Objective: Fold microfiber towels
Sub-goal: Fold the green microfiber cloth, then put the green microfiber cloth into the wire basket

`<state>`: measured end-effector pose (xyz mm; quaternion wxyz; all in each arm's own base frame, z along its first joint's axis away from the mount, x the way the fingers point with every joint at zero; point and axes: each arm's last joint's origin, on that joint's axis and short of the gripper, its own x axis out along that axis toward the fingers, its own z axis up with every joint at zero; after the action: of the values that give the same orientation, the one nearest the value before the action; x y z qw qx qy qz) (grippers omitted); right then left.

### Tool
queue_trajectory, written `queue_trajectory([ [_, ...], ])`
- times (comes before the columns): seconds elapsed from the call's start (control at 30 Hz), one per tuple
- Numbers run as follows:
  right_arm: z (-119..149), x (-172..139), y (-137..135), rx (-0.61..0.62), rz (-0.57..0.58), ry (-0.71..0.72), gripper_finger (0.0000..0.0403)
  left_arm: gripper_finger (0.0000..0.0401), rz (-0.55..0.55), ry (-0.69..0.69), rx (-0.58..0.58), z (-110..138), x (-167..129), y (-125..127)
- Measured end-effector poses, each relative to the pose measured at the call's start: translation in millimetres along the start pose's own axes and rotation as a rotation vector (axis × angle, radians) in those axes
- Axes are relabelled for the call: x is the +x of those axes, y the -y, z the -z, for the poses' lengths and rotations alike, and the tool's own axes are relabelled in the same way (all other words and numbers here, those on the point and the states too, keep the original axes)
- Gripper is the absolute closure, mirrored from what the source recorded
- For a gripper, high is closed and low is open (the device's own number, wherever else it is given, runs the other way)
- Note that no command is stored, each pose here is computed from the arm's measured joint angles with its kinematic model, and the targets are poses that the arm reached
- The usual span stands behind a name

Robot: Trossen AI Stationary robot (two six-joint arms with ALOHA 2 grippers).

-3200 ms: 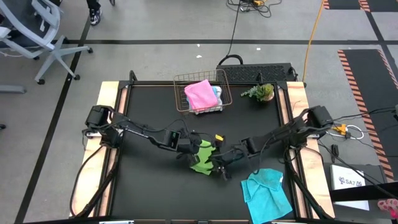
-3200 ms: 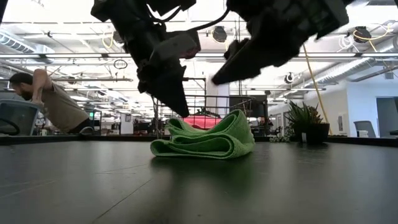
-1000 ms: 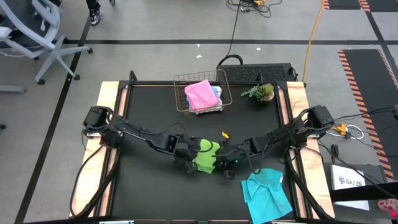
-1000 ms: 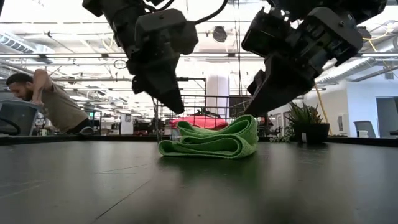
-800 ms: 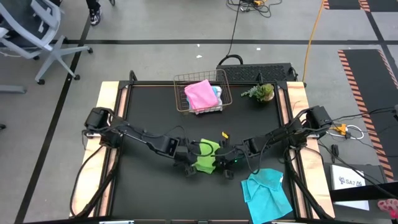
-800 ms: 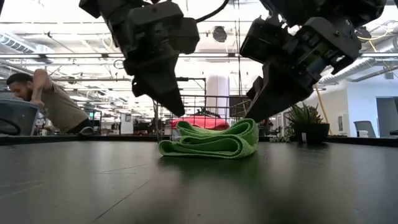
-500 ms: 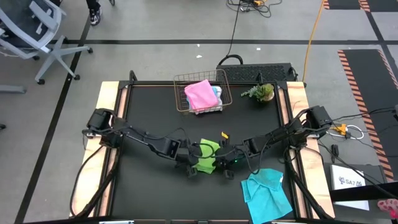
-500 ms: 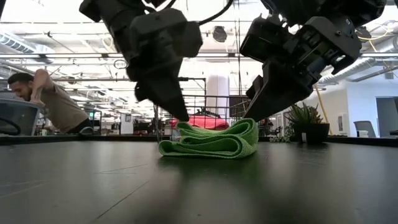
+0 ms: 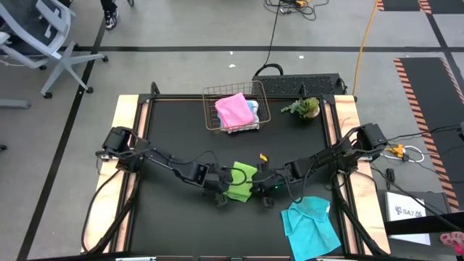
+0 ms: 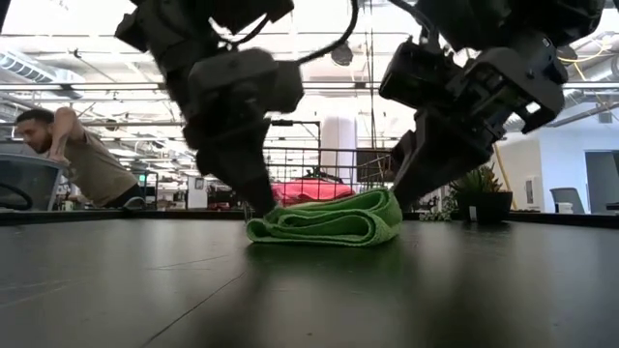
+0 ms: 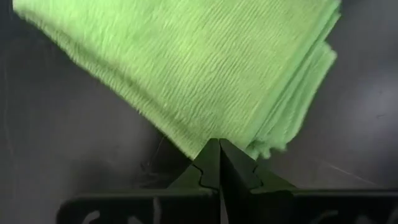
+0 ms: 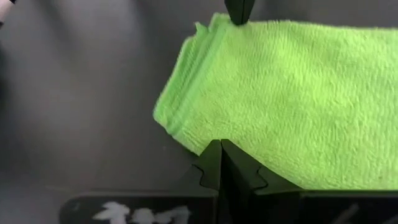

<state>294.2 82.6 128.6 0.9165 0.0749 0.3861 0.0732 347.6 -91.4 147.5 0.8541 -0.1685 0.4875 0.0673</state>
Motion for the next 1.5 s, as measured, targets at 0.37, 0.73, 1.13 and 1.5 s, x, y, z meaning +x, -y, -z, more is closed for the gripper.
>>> queue_trajectory([
  [0.37, 8.9, 0.1, 4.9, 0.001, 0.059, -0.004, 0.0403, 0.0394, -0.001, 0.004, -0.043, 7.2, 4.5, -4.4],
  [0.73, -18.9, -35.9, 17.0, 0.248, -0.030, 0.084, 0.0402, 0.0392, -0.014, -0.004, -0.102, 6.9, -3.0, -5.8],
  [1.13, -10.6, -35.7, 58.4, 0.333, 0.109, -0.019, 0.0272, 0.0391, -0.038, 0.039, -0.109, 2.2, -16.4, -5.8],
  [1.5, 3.0, -11.6, 81.0, 0.389, 0.138, -0.081, 0.0203, 0.0383, -0.047, 0.033, -0.111, 2.1, -16.7, -8.3],
])
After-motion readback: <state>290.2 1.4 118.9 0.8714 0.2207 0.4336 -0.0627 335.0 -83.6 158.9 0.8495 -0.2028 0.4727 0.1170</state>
